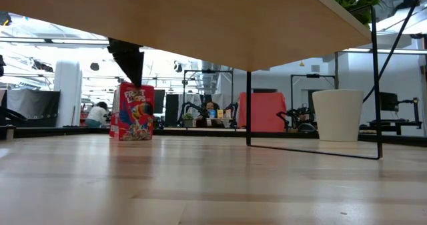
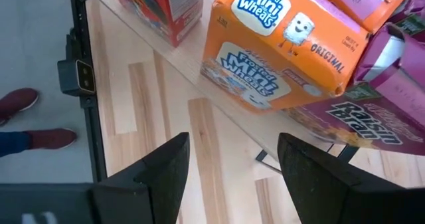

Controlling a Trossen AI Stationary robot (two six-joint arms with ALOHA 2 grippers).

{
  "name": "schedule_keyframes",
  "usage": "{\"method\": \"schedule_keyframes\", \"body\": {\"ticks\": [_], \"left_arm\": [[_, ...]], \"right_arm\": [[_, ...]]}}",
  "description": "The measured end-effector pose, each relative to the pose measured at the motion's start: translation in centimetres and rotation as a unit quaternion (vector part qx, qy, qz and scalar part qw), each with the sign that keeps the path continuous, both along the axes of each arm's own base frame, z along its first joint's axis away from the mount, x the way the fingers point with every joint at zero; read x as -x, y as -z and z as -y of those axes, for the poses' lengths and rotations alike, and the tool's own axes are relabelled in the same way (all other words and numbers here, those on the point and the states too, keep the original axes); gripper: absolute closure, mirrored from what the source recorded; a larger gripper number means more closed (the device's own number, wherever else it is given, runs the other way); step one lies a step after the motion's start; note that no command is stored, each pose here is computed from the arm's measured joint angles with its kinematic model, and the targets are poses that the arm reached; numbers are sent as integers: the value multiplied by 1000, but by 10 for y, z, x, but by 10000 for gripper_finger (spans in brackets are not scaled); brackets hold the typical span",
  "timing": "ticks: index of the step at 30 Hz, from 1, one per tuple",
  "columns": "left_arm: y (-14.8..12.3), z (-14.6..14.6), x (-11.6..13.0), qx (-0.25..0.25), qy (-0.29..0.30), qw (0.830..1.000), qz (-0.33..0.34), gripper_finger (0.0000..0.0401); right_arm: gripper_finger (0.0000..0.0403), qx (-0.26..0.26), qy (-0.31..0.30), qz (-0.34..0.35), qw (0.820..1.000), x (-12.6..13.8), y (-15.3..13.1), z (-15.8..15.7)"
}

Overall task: Stack cereal on shelf
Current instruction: Put the right red cereal box onto the shelf

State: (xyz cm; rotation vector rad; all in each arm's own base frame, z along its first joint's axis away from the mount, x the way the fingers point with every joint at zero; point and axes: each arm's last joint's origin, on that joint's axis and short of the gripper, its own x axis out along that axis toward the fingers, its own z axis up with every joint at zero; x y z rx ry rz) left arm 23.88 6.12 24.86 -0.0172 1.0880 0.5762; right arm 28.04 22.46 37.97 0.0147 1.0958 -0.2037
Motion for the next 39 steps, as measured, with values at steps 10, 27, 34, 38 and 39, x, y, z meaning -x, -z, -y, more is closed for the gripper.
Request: {"method": "schedule_keyframes", "body": {"ticks": [10,27,34,38,39], "left_arm": [[0,0,0,9,-17,1000,6,256],[1,1,1,21,-19,1000,9,315],[-4,3,6,31,-17,999,13,319],[-6,3,8,31,-17,999,16,319],[-6,3,8,31,-16,999,16,319]], "right_arm": [[148,0,-8,0,1000,4,0,-4],[148,-2,-8,1,1000,6,0,-7],[148,-1,-8,1,1000,6,0,-7],[148,0,-9,2,1000,6,0,-7],[148,0,-10,2,1000,6,0,-7]]}}
